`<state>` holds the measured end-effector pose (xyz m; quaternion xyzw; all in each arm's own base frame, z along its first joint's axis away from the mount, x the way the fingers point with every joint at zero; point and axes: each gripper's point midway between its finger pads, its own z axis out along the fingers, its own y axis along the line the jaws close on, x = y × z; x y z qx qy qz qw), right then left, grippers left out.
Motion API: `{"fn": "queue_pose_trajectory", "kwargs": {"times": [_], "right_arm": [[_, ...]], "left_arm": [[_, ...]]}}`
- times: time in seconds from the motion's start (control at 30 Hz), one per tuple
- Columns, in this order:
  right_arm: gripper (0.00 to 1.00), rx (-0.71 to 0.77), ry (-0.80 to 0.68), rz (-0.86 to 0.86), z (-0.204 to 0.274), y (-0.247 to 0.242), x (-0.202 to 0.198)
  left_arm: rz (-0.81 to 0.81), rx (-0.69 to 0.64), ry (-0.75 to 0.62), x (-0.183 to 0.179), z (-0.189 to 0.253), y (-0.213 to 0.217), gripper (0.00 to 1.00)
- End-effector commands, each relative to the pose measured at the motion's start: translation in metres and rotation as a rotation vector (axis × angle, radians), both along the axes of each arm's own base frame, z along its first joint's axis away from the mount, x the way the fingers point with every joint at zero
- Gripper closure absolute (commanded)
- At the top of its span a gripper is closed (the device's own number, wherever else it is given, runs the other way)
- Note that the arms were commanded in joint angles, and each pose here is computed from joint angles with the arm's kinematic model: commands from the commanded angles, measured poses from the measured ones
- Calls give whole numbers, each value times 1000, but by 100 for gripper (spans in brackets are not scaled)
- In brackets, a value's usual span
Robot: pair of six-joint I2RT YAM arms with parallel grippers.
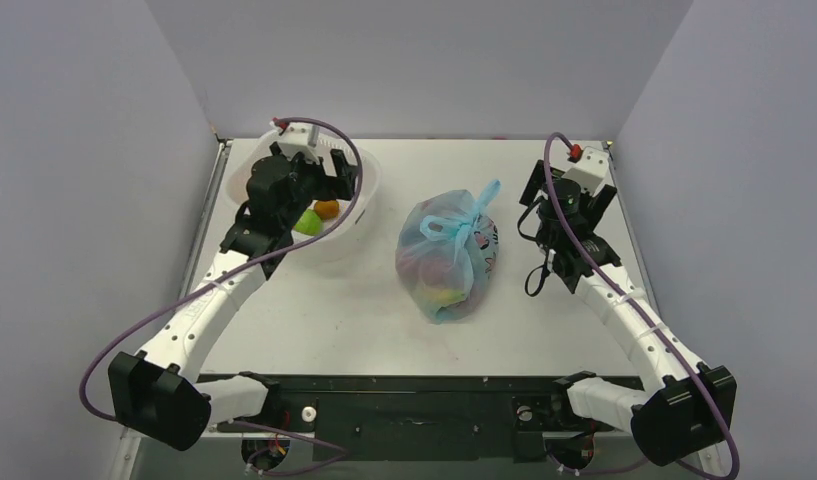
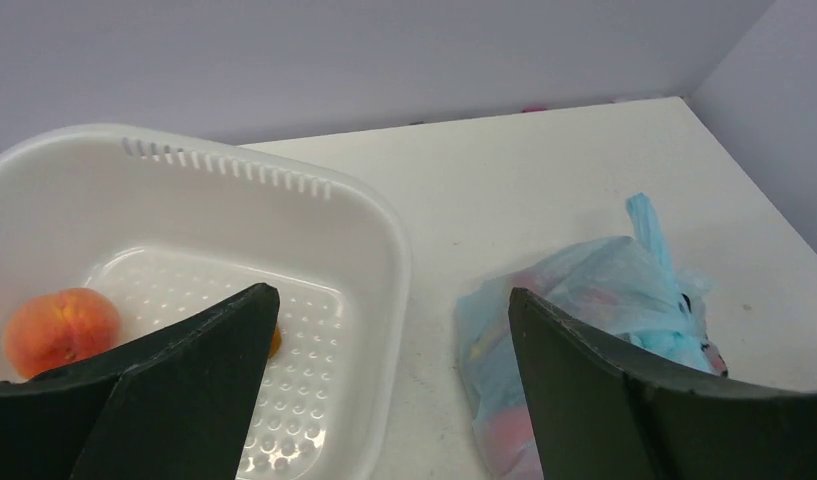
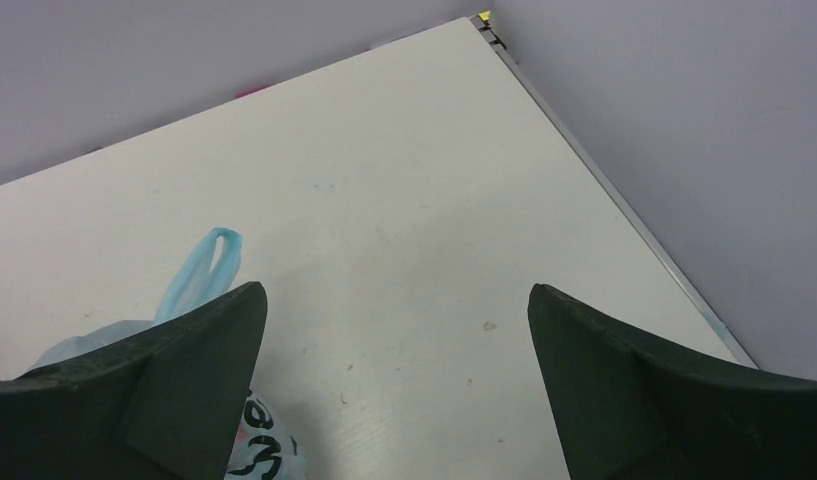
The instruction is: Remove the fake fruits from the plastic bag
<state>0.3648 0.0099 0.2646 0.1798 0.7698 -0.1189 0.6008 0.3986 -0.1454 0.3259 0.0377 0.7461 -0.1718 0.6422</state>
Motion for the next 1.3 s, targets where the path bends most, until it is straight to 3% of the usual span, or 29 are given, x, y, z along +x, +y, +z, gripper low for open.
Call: {"fn": "queue_pose_trajectory", "kwargs": {"times": [0.0,0.33,0.6,0.8,0.93,1.13,1.27], "right_arm": [[0,131,-85,77,17,24,14],[0,383,-15,303,-11,87,24],[1,424,55,493,-34,125,28],[11,457,142,577,-62,147,32],[24,493,194,616,-76,159,30],[28,472,280,670,-99,173,21],[35,417,330,724,-110,193,18]], "left_arm": [[-105,62,-93,-18,23,-41,16],[-299,203,-9,-54,-17,-122,16],[-367,247,34,-68,-35,-150,16],[-414,283,66,-78,-47,-170,16],[-430,294,65,-84,-48,-176,16],[-400,300,47,-84,-38,-169,16],[-347,297,20,-81,-30,-159,16]]}}
